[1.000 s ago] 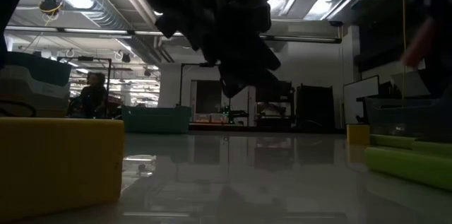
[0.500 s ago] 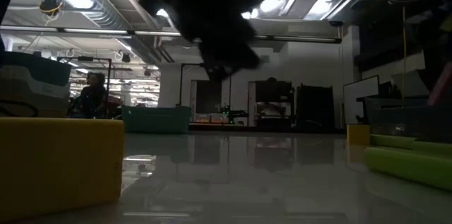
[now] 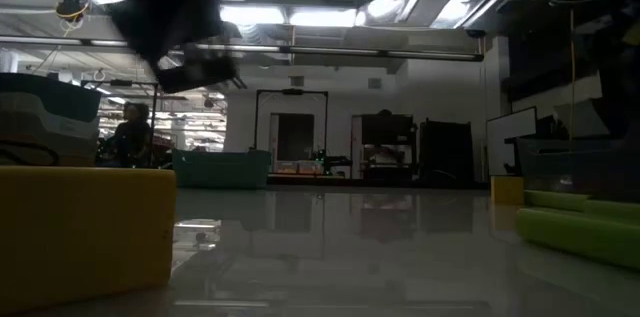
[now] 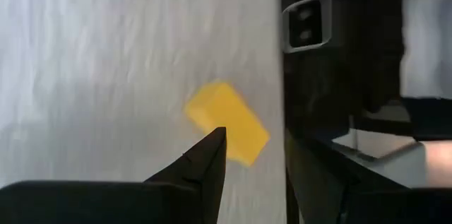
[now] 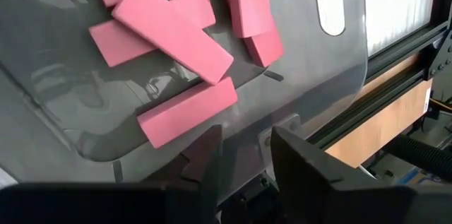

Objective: Sort blocks
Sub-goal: Put the yellow block into the green bin

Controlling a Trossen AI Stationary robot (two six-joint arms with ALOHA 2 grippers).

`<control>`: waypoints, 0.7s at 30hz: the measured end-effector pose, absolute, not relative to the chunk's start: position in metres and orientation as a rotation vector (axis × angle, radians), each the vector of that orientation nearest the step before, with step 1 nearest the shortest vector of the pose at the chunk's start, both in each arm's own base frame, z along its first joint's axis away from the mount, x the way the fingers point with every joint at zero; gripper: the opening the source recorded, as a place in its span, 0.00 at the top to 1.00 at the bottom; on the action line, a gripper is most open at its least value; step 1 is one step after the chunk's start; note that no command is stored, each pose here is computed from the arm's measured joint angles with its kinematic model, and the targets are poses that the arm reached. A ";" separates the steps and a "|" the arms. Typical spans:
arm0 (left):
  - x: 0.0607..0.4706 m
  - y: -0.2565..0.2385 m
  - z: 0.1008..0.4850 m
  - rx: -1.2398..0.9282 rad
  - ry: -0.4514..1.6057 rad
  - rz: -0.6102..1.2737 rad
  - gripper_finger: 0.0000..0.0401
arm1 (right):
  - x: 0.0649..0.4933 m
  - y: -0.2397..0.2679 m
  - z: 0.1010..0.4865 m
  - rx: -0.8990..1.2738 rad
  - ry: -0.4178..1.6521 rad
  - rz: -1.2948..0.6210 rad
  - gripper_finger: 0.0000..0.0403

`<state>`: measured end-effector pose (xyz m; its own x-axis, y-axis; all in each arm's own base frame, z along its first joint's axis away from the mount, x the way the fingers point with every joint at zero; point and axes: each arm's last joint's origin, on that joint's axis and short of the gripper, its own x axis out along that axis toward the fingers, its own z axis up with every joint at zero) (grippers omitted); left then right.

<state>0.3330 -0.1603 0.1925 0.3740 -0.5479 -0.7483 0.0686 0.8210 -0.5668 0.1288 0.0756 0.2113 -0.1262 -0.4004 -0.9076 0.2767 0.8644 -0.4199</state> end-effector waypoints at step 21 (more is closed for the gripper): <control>0.306 -0.208 0.212 -0.596 1.243 -0.177 0.67 | 0.129 0.078 0.211 -0.042 1.643 -0.548 0.70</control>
